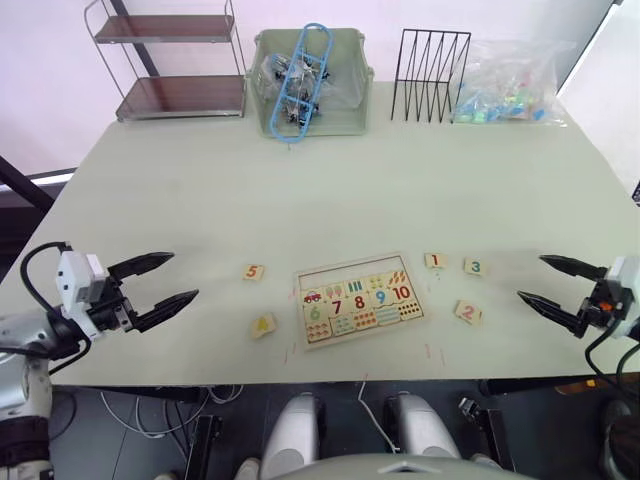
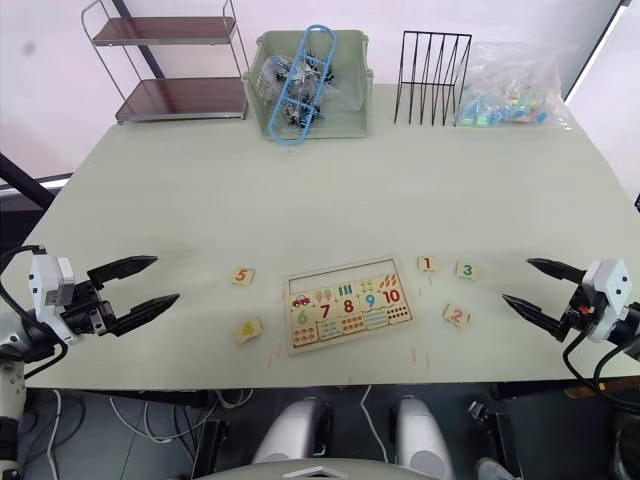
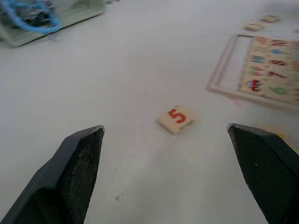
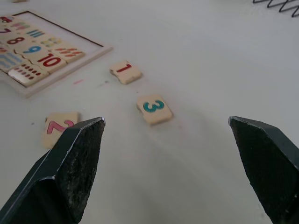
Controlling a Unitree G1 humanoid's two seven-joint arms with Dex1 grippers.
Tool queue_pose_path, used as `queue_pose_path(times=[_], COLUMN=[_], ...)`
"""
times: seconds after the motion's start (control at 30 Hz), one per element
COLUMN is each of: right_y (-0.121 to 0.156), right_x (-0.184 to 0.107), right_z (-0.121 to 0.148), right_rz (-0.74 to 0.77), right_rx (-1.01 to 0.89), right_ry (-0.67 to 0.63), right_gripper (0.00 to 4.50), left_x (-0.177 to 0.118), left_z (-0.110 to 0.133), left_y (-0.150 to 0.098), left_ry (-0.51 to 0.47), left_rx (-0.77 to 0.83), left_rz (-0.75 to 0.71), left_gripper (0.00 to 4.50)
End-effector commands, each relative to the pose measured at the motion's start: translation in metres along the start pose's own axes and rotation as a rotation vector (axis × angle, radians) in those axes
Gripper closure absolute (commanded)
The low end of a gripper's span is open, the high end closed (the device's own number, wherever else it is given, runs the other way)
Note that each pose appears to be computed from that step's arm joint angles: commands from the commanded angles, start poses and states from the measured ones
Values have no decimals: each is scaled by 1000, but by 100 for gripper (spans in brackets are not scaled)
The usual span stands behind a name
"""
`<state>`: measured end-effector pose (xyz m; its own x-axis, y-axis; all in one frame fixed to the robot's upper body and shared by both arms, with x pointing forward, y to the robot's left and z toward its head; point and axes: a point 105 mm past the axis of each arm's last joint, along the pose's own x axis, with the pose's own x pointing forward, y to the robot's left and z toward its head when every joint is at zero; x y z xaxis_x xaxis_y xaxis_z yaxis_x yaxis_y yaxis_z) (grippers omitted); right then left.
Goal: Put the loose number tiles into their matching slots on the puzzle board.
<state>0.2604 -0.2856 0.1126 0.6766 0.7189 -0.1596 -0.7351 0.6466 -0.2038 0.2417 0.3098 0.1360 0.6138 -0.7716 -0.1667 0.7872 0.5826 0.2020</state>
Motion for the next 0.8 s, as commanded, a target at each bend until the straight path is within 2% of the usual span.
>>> queue_pose_path(times=[0.03, 0.17, 0.43, 0.57, 0.67, 0.8], right_y=[12, 18, 20, 19, 12, 6], right_x=[9, 29, 58, 73, 84, 96], right_z=[8, 21, 34, 29, 19, 20], right_rz=[60, 100, 199, 273, 292, 316], right_rx=[-14, -26, -66, -104, -144, -157], right_ry=[-16, -42, -5, 57, 158, 205], right_gripper=[5, 5, 5, 5, 5, 5], left_x=[-5, -3, -5, -5, -5, -5], left_z=[11, 14, 21, 22, 22, 21], left_y=[-5, -16, -23, -25, -24, -22], left_ry=[-42, -16, -10, -15, -16, -20], left_rx=[7, -16, 6, 26, 34, 41], left_rz=[-106, -212, -287, -305, -306, -305], left_gripper=[0, 0, 0, 0, 0, 0])
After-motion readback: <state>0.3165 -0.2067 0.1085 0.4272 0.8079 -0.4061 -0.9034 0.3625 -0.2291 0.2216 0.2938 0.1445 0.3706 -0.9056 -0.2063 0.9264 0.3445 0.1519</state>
